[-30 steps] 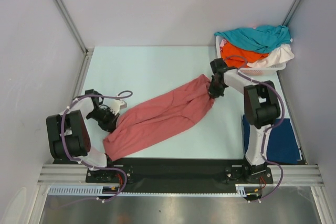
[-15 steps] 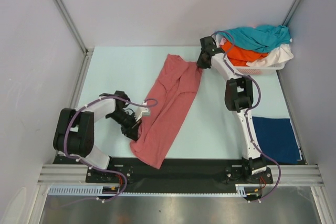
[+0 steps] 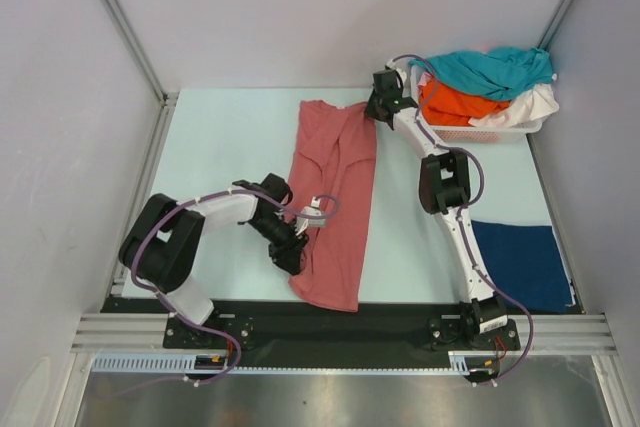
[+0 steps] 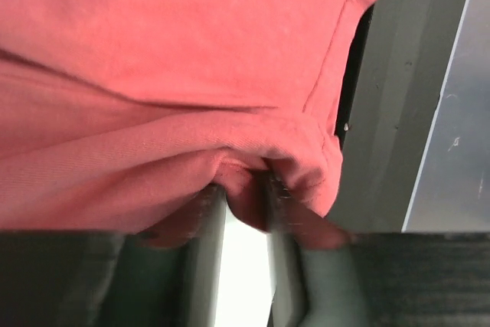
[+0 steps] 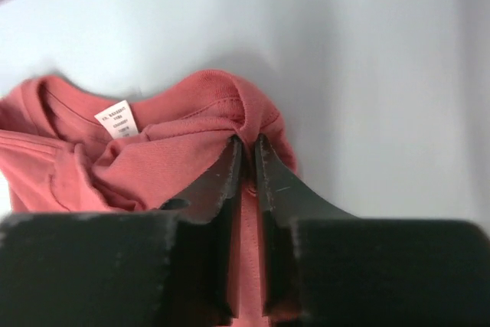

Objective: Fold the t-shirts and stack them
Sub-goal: Fold the tshirt

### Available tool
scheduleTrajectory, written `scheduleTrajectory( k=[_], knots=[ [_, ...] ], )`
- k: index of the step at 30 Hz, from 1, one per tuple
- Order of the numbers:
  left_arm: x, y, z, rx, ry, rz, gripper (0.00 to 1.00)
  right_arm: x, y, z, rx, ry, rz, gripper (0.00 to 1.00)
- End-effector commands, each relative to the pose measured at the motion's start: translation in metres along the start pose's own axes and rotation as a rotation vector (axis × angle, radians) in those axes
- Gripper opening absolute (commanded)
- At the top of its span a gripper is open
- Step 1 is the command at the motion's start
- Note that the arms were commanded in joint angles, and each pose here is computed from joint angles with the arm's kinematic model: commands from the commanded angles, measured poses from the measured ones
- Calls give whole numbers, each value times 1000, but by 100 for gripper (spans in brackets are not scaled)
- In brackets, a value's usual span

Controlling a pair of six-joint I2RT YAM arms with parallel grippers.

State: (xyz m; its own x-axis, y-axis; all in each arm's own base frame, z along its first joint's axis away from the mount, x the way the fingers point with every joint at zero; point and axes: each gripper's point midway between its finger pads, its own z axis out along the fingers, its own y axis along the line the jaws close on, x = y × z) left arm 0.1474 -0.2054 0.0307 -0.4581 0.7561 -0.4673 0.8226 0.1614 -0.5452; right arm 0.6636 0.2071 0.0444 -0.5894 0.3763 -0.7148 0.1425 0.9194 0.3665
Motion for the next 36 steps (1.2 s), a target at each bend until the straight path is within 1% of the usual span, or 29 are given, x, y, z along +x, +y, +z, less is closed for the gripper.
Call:
scheduleTrajectory(
  k=[1, 3, 5, 6, 7, 8, 9, 10, 11, 12, 14, 15, 17, 18, 19, 21, 22, 23, 24, 25, 26, 27, 28, 29, 30, 32, 33, 34, 36],
  knots=[
    [-20, -5, -2, 27, -63, -7, 43, -57, 21, -5, -68, -186, 1, 28],
    [-15, -5, -6, 21, -33, -8, 50, -65, 28, -12, -87, -201, -22, 41],
    [-10, 1, -15, -15, -9, -6, 64, -85, 39, -29, -107, -239, -47, 50],
    [-7, 0, -21, -21, 6, -24, 67, -90, 42, -36, -109, -250, -77, 53],
    [-6, 1, -28, -47, 4, -18, 79, -95, 48, -43, -116, -262, -98, 54],
    [-1, 7, -36, -82, 12, -25, 80, -110, 56, -59, -129, -291, -107, 56],
    [6, 4, -41, -93, 30, -33, 81, -110, 58, -64, -128, -291, -129, 57],
    [7, 1, -48, -120, 30, -13, 97, -113, 62, -71, -132, -295, -136, 58],
    [12, 3, -53, -153, 54, 10, 98, -126, 68, -89, -139, -314, -136, 60],
    [21, -3, -54, -151, 74, 5, 99, -128, 67, -95, -131, -313, -145, 61],
    [23, -9, -62, -189, 67, 40, 100, -128, 70, -113, -117, -293, -169, 63],
    [29, -11, -63, -201, 81, 40, 100, -143, 77, -139, -123, -314, -171, 64],
    [30, -15, -71, -245, 73, 81, 100, -125, 68, -156, -67, -239, -191, 65],
    [32, -14, -76, -280, 83, 92, 100, -135, 73, -191, -72, -249, -183, 65],
    [31, -14, -80, -307, 79, 110, 100, -103, 53, -191, -8, -146, -182, 64],
    [27, -14, -96, -395, 71, 170, 99, -68, 47, -217, 10, -56, -197, 64],
    [25, -14, -102, -421, 72, 210, 99, -72, 49, -259, -7, -68, -179, 64],
    [25, -14, -108, -456, 75, 238, 99, -9, 28, -255, 38, 64, -211, 64],
    [22, -16, -116, -497, 62, 283, 98, 10, 22, -266, 43, 93, -205, 64],
    [24, -14, -124, -543, 81, 331, 97, 15, 24, -298, 1, 78, -181, 63],
    [24, -14, -127, -567, 86, 371, 98, 65, 0, -297, 47, 171, -150, 63],
    [26, -16, -131, -603, 81, 418, 97, 90, 1, -311, 21, 204, -146, 62],
    [29, -14, -135, -635, 110, 468, 98, 98, 3, -330, -13, 205, -110, 61],
    [32, -14, -132, -639, 123, 501, 98, 114, 2, -339, -15, 225, -55, 60],
    [32, -16, -135, -668, 115, 539, 99, 158, -7, -347, -1, 303, -73, 60],
    [34, -18, -129, -663, 120, 574, 100, 186, 0, -363, -50, 329, -51, 58],
    [35, -19, -127, -655, 120, 582, 100, 212, -7, -364, -34, 375, -25, 58],
    [34, -21, -122, -642, 115, 588, 100, 233, 0, -371, -66, 423, -24, 58],
    [31, -22, -120, -642, 105, 577, 100, 262, -12, -371, -31, 489, 9, 57]
  ],
)
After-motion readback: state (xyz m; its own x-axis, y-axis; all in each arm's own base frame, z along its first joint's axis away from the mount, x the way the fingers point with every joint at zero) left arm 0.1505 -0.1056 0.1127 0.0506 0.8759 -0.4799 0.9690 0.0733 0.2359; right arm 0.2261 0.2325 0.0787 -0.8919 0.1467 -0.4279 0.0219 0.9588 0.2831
